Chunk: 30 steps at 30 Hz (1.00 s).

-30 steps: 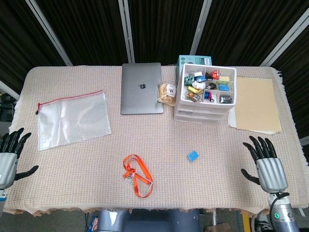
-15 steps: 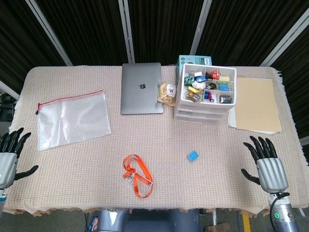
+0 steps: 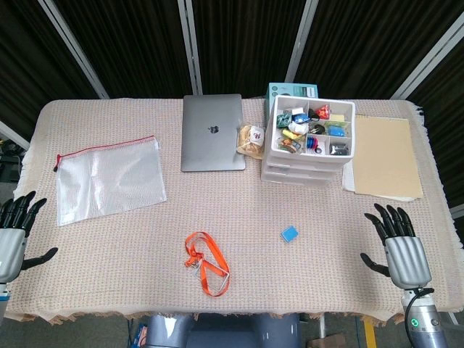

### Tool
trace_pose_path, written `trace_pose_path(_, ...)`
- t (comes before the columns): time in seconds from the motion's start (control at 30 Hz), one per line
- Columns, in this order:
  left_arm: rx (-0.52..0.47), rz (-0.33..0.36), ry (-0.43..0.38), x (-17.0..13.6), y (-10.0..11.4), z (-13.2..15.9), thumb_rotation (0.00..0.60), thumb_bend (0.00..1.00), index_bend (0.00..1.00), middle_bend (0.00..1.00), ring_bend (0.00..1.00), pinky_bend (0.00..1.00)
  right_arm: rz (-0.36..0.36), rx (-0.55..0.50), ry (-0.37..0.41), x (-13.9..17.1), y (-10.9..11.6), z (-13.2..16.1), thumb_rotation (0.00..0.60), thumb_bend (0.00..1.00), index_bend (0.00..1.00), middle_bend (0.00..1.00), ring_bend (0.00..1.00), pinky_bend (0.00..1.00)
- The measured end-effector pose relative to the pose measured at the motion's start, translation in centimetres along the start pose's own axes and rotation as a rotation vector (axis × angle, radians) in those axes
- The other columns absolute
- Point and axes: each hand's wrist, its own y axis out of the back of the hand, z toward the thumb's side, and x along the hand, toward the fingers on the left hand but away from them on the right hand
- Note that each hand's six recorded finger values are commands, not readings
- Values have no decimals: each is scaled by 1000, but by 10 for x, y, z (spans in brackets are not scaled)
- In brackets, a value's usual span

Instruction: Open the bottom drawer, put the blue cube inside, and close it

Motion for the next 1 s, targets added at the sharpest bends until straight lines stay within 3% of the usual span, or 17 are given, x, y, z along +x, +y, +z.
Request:
trace_pose_path(0.1, -4, 2, 3, 0, 0, -1, 600, 171, 97, 0, 0, 0, 8, -84, -22, -2, 0, 4, 600, 120, 189, 475, 495, 515)
trace_pose_path(0.27, -13, 11, 3, -1, 2, -1, 600, 173, 95, 0, 0, 0, 48, -278, -93, -9, -3, 13, 600, 168, 191, 634, 647, 603)
trace_pose_path(0.57, -27, 18, -1, -1, 3, 0, 600, 174, 83, 0, 0, 0, 182, -590, -221, -46, -18, 39, 600, 305, 190, 736, 738, 652)
trace_pose_path(1.0, -48, 26, -5, 1, 4, -1, 600, 172, 82, 0, 0, 0, 395, -996, -382, -100, -62, 104, 600, 308, 191, 736, 738, 652)
